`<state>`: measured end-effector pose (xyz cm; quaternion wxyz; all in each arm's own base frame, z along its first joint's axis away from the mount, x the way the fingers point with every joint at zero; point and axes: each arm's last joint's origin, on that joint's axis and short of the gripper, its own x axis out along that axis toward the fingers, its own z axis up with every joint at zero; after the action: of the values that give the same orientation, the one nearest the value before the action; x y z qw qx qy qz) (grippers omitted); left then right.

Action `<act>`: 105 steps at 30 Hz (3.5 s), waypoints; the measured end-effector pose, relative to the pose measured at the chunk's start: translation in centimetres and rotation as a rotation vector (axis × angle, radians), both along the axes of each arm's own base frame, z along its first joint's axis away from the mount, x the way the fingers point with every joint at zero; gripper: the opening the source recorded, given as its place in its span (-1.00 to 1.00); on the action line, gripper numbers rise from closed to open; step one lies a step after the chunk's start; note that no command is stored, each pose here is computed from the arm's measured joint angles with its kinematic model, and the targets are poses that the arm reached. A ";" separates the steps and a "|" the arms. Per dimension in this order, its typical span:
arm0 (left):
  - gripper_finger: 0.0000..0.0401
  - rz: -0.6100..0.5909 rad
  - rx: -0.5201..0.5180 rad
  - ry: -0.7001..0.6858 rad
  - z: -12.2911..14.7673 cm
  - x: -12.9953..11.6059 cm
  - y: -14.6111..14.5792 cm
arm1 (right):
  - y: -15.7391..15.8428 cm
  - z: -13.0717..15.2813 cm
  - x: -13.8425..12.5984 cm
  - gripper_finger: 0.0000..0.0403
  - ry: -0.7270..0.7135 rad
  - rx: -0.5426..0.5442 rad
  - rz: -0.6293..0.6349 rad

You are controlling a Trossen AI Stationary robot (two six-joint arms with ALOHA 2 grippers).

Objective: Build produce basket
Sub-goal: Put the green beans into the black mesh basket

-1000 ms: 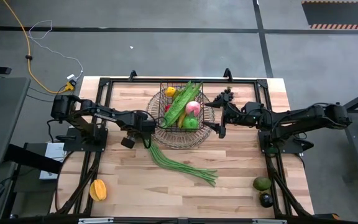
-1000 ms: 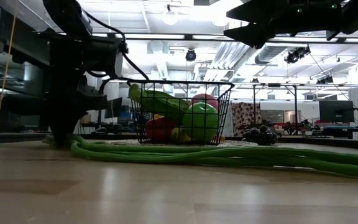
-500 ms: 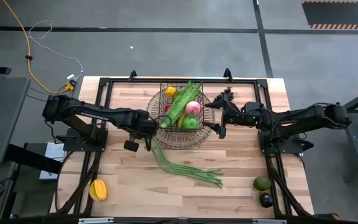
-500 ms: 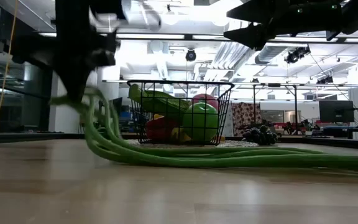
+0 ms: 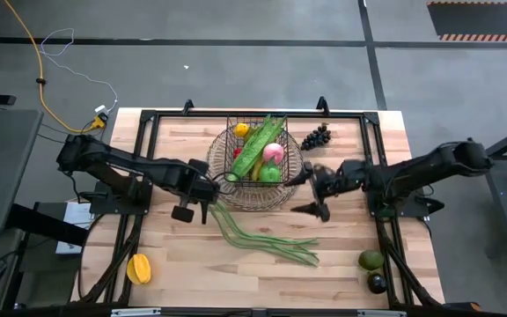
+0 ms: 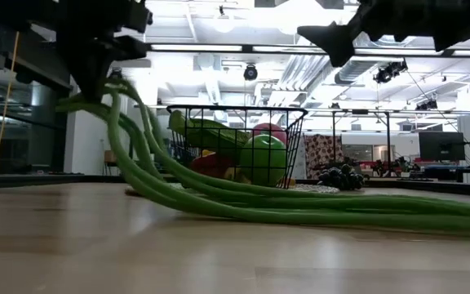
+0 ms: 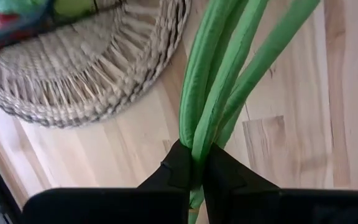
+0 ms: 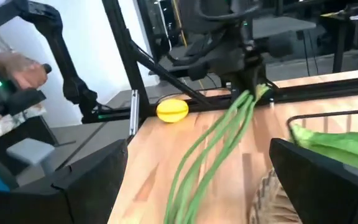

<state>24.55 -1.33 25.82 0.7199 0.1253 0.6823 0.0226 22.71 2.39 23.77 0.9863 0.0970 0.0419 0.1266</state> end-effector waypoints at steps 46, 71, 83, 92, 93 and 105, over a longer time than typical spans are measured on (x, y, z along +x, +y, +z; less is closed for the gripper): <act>-0.96 0.078 -0.026 0.016 -0.5 -0.3 -0.1 | 15.1 -11.4 10.1 0.89 1.050 -0.198 -0.289; -0.96 0.097 -0.011 0.088 -0.5 -1.1 0.1 | 16.3 -12.1 7.3 -0.16 1.246 -0.288 -0.214; -0.96 0.070 -0.008 0.089 0.4 -1.0 0.1 | 16.0 -10.6 5.9 -0.89 1.305 -0.397 -0.186; -0.96 0.077 0.008 -0.100 5.9 -0.3 0.7 | 13.9 -6.0 3.4 -0.97 1.303 -0.487 -0.320; -0.96 0.070 0.023 -0.119 6.5 -0.3 0.8 | 13.7 -5.5 3.3 -0.97 1.286 -0.494 -0.329; -0.96 -0.020 0.234 -0.254 9.2 0.7 2.2 | 9.2 1.3 2.4 -0.98 1.036 -0.571 -0.402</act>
<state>25.25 0.88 35.03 0.7811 0.2113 0.5771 0.1104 25.13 11.61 25.08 0.8294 -0.1158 0.5279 -0.1411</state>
